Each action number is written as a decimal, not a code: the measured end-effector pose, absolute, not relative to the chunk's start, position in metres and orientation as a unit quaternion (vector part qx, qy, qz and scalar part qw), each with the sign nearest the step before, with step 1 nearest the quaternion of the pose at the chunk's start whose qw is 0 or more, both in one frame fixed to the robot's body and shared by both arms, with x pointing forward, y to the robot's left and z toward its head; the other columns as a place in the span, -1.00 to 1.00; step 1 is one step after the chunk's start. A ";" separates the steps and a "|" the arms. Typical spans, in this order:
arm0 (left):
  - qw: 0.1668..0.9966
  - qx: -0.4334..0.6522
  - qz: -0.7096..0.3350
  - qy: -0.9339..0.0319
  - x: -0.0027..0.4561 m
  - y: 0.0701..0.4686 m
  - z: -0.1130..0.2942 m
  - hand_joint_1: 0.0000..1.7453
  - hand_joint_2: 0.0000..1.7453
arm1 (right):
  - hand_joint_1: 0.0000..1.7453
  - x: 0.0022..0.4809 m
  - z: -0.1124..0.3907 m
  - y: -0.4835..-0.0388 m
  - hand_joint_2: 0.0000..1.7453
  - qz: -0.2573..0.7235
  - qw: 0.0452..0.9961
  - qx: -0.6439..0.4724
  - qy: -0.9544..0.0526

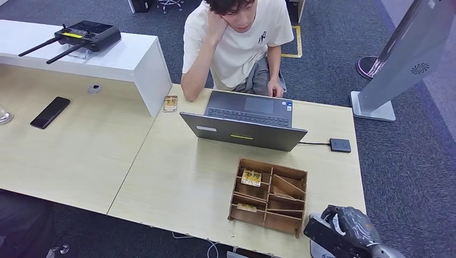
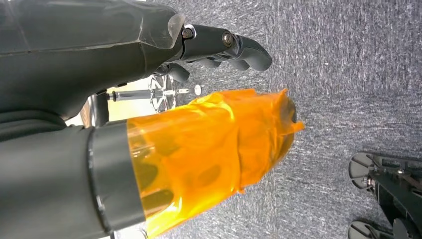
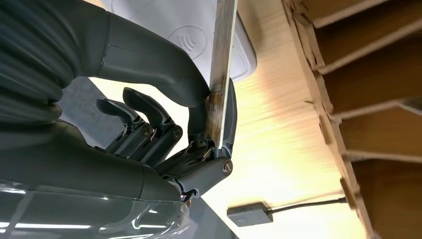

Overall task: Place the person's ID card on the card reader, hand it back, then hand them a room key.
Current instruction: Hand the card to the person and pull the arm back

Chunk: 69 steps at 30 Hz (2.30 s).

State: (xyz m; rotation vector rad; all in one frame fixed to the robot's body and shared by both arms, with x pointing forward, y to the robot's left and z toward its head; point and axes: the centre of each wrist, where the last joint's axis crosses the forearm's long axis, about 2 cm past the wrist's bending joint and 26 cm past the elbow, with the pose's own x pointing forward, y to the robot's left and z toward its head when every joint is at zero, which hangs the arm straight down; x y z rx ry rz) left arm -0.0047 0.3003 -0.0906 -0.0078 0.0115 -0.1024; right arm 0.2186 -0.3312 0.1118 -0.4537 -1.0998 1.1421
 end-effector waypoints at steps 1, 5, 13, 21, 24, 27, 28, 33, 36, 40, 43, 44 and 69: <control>0.999 -0.003 -0.050 0.005 -0.005 0.300 -0.091 -1.00 -1.00 | 1.00 0.219 0.113 -0.332 1.00 0.503 0.681 -0.198 -0.493; 0.999 0.001 -0.047 0.005 -0.006 0.301 -0.091 -1.00 -1.00 | 1.00 0.219 0.116 -0.337 1.00 0.491 0.687 -0.193 -0.500; 0.999 0.007 -0.042 0.006 -0.007 0.304 -0.091 -1.00 -1.00 | 1.00 0.215 0.118 -0.346 1.00 0.468 0.698 -0.181 -0.511; 0.999 0.013 -0.042 -0.004 -0.008 0.306 -0.094 -1.00 -1.00 | 1.00 0.208 0.117 -0.352 1.00 0.398 0.714 -0.029 -0.576; 0.999 0.015 -0.042 -0.008 -0.008 0.307 -0.096 -1.00 -1.00 | 1.00 0.206 0.116 -0.353 1.00 0.372 0.707 0.033 -0.601; 0.999 0.015 -0.043 -0.009 -0.008 0.308 -0.098 -1.00 -1.00 | 1.00 0.205 0.116 -0.353 1.00 0.356 0.698 0.074 -0.617; 0.999 0.014 -0.043 -0.009 -0.009 0.308 -0.099 -1.00 -1.00 | 1.00 0.205 0.116 -0.353 1.00 0.353 0.695 0.084 -0.620; 0.999 0.011 -0.044 -0.009 -0.009 0.308 -0.103 -1.00 -1.00 | 1.00 0.205 0.116 -0.352 1.00 0.342 0.685 0.120 -0.632; 0.999 0.010 -0.045 -0.009 -0.009 0.309 -0.104 -1.00 -1.00 | 1.00 0.205 0.117 -0.351 1.00 0.338 0.679 0.136 -0.637; 0.999 0.010 -0.048 -0.013 -0.009 0.309 -0.106 -1.00 -1.00 | 1.00 0.209 0.119 -0.349 1.00 0.339 0.669 0.154 -0.643; 0.998 0.011 -0.052 -0.015 -0.008 0.309 -0.108 -1.00 -1.00 | 1.00 0.214 0.122 -0.346 1.00 0.340 0.659 0.171 -0.649; 0.998 0.012 -0.054 -0.016 -0.008 0.309 -0.109 -1.00 -1.00 | 1.00 0.217 0.123 -0.345 1.00 0.340 0.655 0.178 -0.652; 0.994 0.005 -0.103 -0.035 0.011 0.308 -0.114 -1.00 -1.00 | 1.00 0.336 0.224 -0.279 1.00 0.336 0.525 0.305 -0.720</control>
